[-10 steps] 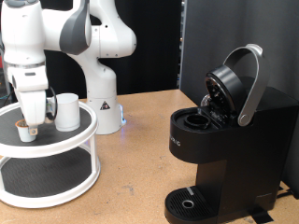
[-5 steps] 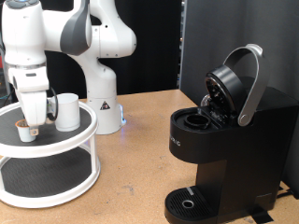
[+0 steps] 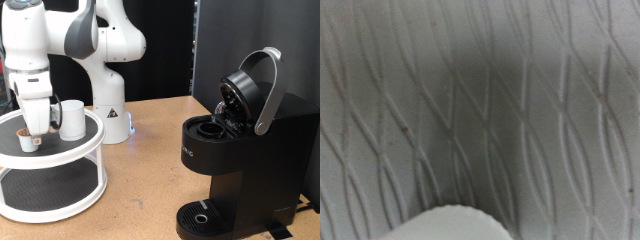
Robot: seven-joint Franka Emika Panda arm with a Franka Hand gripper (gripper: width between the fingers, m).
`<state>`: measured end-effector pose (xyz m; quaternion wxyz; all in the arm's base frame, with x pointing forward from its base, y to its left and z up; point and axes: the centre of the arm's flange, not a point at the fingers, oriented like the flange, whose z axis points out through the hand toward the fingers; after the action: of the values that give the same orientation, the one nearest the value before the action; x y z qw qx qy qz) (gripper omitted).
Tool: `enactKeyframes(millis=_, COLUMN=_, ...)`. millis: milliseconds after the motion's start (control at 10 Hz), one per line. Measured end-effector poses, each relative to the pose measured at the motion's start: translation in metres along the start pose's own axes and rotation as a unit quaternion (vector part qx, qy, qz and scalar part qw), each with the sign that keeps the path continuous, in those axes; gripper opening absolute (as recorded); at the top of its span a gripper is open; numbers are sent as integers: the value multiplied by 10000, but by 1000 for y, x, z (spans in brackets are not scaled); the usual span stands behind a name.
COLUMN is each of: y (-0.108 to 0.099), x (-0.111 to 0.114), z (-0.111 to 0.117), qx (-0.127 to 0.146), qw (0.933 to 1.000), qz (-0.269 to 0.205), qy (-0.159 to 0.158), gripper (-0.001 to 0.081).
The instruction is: Make a cup of coffee with the keurig machine
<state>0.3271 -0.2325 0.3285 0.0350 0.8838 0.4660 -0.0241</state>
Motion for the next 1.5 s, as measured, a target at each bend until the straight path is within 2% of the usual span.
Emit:
enactKeyframes(millis=200, y=-2, x=-4, z=-5, qx=217, qw=9996, qz=-191, qy=-50, gripper=803)
enactKeyframes(millis=400, y=-3, x=-8, z=-17, qx=318, qw=9989, qz=-339, qy=-53, gripper=779)
enactKeyframes(millis=500, y=0, x=-9, z=-24, qx=98, qw=9995, qz=-305, qy=-10, gripper=607)
enactKeyframes(millis=600, y=4, x=-11, z=-31, qx=-252, qw=9994, qz=-231, qy=-21, gripper=607)
enactKeyframes(millis=700, y=6, x=-13, z=-35, qx=-457, qw=9988, qz=-151, qy=8, gripper=406)
enactKeyframes(millis=800, y=7, x=-13, z=-39, qx=-521, qw=9986, qz=-125, qy=25, gripper=269)
enactKeyframes(millis=900, y=7, x=-14, z=-43, qx=-555, qw=9984, qz=-119, qy=30, gripper=269)
enactKeyframes(millis=1000, y=8, x=-14, z=-45, qx=-560, qw=9984, qz=-116, qy=30, gripper=90)
enactKeyframes(millis=1100, y=8, x=-14, z=-46, qx=-558, qw=9984, qz=-111, qy=28, gripper=29)
enactKeyframes(millis=1300, y=8, x=-15, z=-49, qx=-560, qw=9984, qz=-114, qy=35, gripper=6)
enactKeyframes(millis=1500, y=6, x=-17, z=-56, qx=-354, qw=9992, qz=-179, qy=57, gripper=2)
